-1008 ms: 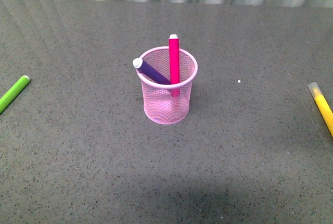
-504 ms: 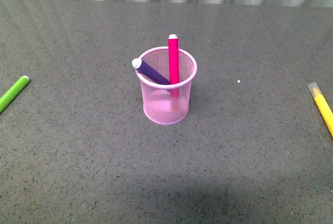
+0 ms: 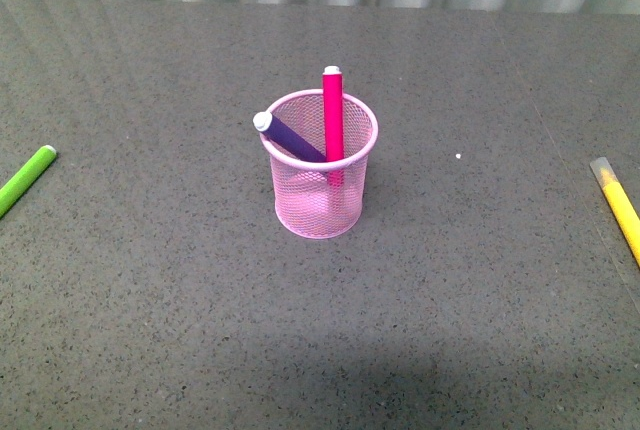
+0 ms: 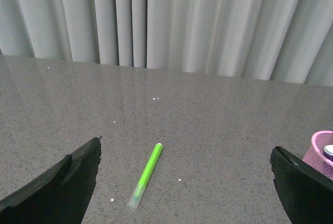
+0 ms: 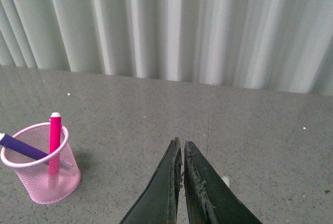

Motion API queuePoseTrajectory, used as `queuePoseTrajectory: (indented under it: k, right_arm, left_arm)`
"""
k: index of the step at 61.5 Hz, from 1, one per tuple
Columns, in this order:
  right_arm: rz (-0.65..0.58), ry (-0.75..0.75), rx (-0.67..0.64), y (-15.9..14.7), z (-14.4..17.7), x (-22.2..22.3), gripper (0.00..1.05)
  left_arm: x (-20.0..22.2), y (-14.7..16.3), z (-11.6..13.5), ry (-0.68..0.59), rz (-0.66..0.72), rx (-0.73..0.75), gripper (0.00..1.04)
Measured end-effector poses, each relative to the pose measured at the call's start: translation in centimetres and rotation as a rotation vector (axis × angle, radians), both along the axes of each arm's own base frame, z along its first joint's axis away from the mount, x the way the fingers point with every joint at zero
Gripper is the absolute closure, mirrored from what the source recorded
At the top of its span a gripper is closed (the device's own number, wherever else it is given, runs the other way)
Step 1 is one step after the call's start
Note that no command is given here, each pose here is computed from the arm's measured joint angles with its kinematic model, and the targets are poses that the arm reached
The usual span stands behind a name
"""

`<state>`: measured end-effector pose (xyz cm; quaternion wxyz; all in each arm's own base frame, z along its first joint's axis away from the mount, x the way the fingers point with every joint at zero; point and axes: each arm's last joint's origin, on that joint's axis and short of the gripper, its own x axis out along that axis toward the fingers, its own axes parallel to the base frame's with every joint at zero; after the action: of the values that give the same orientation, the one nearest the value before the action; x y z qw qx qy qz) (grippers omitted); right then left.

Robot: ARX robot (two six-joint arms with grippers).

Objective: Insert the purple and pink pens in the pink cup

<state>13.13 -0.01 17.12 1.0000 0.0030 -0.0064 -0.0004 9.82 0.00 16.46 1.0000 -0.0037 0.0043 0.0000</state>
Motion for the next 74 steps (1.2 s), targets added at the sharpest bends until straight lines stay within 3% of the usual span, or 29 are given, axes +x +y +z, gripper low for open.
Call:
queuePoseTrajectory:
  k: [74]
  right_arm:
    - [0.000,-0.005,0.000,0.0,-0.1,-3.5,1.02]
  left_arm:
    - [0.0,0.0,0.0,0.000,0.000,0.000,0.08]
